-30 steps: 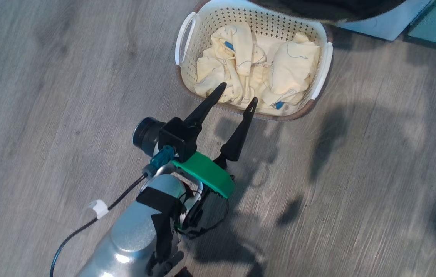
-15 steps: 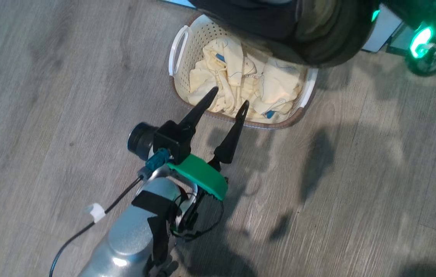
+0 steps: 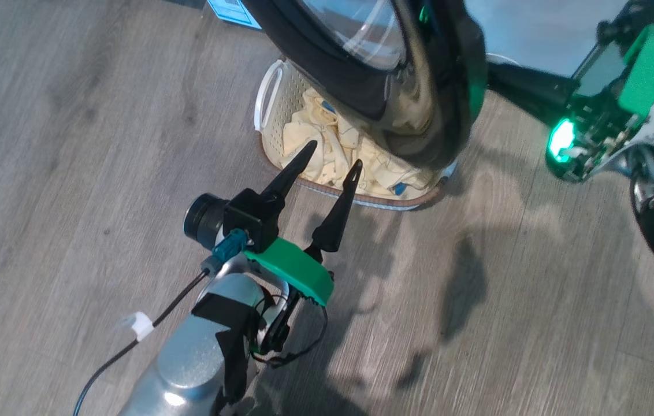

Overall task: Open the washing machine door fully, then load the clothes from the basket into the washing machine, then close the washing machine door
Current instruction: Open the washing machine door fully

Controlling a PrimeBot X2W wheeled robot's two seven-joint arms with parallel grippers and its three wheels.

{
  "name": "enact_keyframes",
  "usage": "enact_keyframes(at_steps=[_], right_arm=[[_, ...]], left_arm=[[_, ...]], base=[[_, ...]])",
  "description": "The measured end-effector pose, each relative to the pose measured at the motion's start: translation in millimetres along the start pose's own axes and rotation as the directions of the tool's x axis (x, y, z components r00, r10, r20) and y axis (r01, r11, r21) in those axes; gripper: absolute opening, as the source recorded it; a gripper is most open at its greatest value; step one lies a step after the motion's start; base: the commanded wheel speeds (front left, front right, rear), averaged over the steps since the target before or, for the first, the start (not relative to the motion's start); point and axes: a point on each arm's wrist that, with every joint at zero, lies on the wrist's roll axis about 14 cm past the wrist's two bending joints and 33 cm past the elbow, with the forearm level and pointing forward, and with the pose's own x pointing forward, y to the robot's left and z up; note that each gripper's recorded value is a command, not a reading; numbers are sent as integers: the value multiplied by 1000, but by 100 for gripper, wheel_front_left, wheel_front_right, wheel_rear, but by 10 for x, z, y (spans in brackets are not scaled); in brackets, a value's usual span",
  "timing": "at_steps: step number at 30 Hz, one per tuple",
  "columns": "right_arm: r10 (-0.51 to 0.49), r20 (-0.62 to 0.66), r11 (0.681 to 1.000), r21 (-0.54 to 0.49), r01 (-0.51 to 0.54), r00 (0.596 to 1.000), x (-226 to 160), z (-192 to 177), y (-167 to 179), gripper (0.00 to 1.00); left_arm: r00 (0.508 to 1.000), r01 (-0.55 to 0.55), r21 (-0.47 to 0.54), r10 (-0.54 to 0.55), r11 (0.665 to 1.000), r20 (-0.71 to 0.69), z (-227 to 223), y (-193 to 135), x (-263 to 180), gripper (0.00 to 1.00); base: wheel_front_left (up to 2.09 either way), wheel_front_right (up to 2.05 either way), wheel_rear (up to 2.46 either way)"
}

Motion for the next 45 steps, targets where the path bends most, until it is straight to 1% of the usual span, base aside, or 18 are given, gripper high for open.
enact_keyframes(at_steps=[12,17,22,27,31,33,35,36,37,38,39,40,41,42,44,45], right_arm=[[12,-74,1000,22,-11,997,112,-369,43,0],[23,-84,999,31,-21,996,154,-436,72,0],[13,-61,999,35,-11,998,158,-456,44,0],[12,19,1000,12,-13,1000,124,-327,89,0],[33,142,999,-7,-32,989,37,-103,179,0],[50,227,999,-21,-47,973,-49,56,247,0],[57,325,998,-57,-41,944,-174,221,299,0],[62,427,995,-94,-24,902,-349,394,336,0],[61,484,992,-126,1,873,-460,490,354,4],[61,533,987,-156,27,844,-569,576,376,36],[65,582,981,-185,54,810,-694,657,402,93],[66,630,971,-219,96,774,-811,729,420,93],[66,669,959,-248,139,740,-929,786,434,100],[73,708,950,-264,167,702,-1047,831,451,100],[69,763,910,-312,272,643,-1253,862,437,100],[71,789,896,-319,308,611,-1356,871,428,100]], left_arm=[[1000,-22,1,22,1000,7,65,36,-145,100],[1000,-26,3,26,1000,13,94,47,-162,100],[999,-26,4,26,1000,18,116,44,-166,100],[1000,-23,3,23,1000,21,125,29,-164,100],[1000,-16,0,16,1000,23,127,4,-150,100],[1000,-12,-2,12,1000,24,130,-10,-142,100],[1000,-10,-4,10,1000,25,130,-18,-131,100],[1000,-14,-7,14,1000,28,134,-7,-117,100],[999,-16,-7,17,1000,28,133,3,-109,100],[1000,-14,-1,14,1000,27,126,1,-103,100],[1000,-10,1,10,1000,25,119,-13,-95,100],[1000,-7,4,7,1000,23,111,-22,-88,100],[1000,-5,3,5,1000,23,108,-28,-81,100],[1000,-1,1,1,1000,24,109,-33,-74,100],[1000,-2,7,1,1000,27,121,-31,-59,100],[1000,1,9,-2,1000,28,123,-42,-56,100]], base=[[0,0,0],[0,0,0],[0,0,0],[0,0,0],[0,0,0],[0,0,0],[0,0,0],[0,0,0],[0,0,0],[0,0,0],[0,0,0],[0,0,0],[0,0,0],[0,0,0],[0,0,0],[0,0,0]])
